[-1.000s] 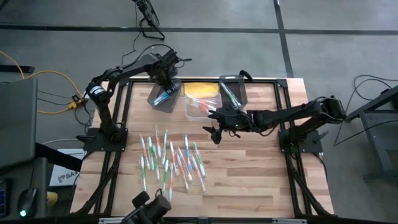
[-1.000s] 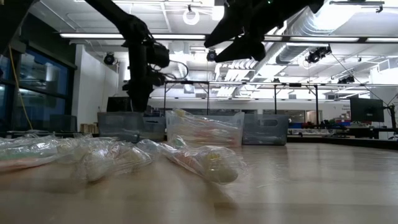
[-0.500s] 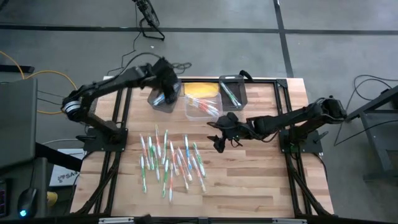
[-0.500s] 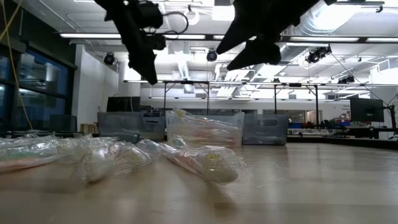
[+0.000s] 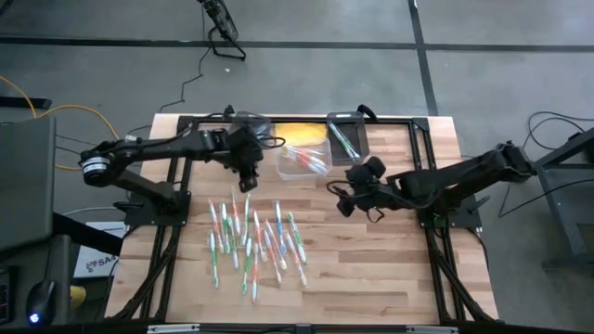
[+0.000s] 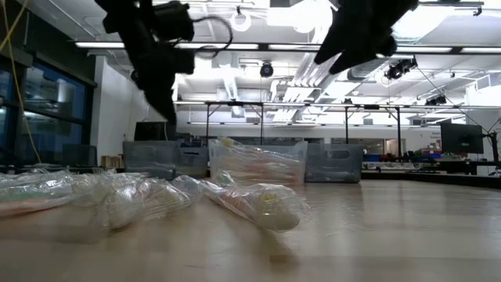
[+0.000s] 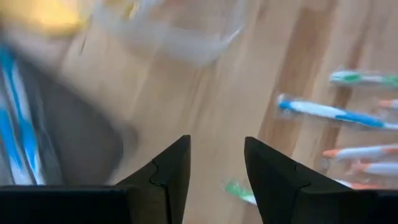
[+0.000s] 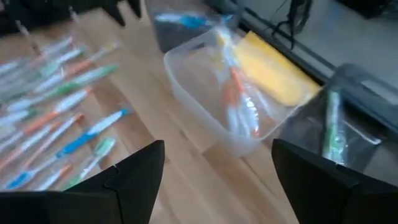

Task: Pick & Place Toothbrushes
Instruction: Put the orange toothbrush into the transparent bin

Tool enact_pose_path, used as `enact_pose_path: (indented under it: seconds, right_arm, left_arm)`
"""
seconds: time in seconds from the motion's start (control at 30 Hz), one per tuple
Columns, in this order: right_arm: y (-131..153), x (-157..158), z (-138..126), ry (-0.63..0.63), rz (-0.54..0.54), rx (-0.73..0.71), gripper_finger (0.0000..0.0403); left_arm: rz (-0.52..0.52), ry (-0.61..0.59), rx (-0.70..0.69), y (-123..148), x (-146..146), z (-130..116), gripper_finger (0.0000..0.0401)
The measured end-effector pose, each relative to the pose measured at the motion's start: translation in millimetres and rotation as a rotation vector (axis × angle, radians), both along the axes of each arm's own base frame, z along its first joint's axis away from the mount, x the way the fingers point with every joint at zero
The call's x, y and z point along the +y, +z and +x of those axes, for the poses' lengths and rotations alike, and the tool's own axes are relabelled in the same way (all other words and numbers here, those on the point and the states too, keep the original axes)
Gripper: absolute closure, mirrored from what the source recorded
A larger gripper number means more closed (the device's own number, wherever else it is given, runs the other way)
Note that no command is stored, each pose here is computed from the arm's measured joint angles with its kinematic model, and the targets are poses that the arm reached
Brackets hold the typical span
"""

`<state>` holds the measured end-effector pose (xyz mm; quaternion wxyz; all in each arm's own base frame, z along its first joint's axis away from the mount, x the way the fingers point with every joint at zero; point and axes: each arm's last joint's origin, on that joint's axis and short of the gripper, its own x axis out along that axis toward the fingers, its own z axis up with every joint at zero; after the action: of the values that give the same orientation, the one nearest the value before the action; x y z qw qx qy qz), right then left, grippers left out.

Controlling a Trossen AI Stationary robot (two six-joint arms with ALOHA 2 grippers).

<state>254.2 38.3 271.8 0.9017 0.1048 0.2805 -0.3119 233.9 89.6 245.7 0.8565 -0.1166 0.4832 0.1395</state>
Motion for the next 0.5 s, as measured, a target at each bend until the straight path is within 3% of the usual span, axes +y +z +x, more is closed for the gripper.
enact_pose_path:
  seconds: [0.27, 0.5]
  right_arm:
    - [-3.5, -3.9, -19.9, -0.124, -0.042, 0.088, 0.012]
    - [-5.1, -3.0, -22.7, -0.14, -0.032, 0.099, 0.012]
  left_arm:
    - [-0.15, 0.332, 0.069, -34.3, -28.1, -37.8, 0.0256]
    - [-0.256, 0.548, 0.089, -45.7, -60.2, -61.6, 0.0256]
